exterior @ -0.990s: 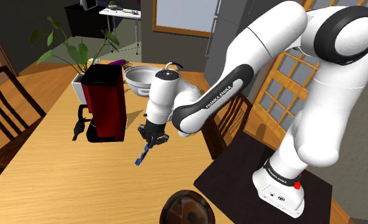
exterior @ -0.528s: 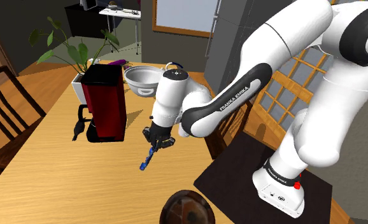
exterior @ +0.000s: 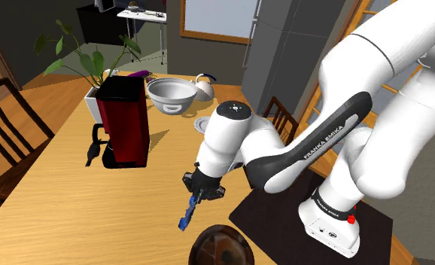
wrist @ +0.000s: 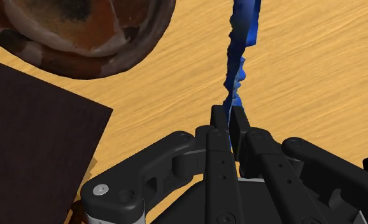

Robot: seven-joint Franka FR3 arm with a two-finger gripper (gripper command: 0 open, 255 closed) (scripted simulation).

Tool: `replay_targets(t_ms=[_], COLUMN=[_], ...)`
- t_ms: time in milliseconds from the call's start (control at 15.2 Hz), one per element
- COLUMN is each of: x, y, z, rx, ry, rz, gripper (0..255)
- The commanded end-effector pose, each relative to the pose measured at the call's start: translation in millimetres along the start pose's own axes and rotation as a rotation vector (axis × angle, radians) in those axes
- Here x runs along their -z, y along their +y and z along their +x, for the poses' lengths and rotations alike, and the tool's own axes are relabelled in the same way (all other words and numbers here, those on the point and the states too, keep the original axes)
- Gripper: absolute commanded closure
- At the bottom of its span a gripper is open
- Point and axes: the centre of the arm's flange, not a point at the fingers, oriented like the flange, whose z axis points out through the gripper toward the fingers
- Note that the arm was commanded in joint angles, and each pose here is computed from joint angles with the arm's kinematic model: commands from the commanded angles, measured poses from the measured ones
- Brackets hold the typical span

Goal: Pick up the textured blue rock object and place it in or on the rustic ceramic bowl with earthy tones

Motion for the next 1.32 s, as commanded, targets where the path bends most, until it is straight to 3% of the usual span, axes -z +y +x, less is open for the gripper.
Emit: replay_targets(t_ms=[0,594,1254], x=[4,18,-34], y=[21,115,122], z=[-16,-92,-92], rx=[-0.002,-0.002,-0.002], ry=[0.0,0.0,0.0], rz=[0.0,0.0,0.0], gripper=[255,255,255])
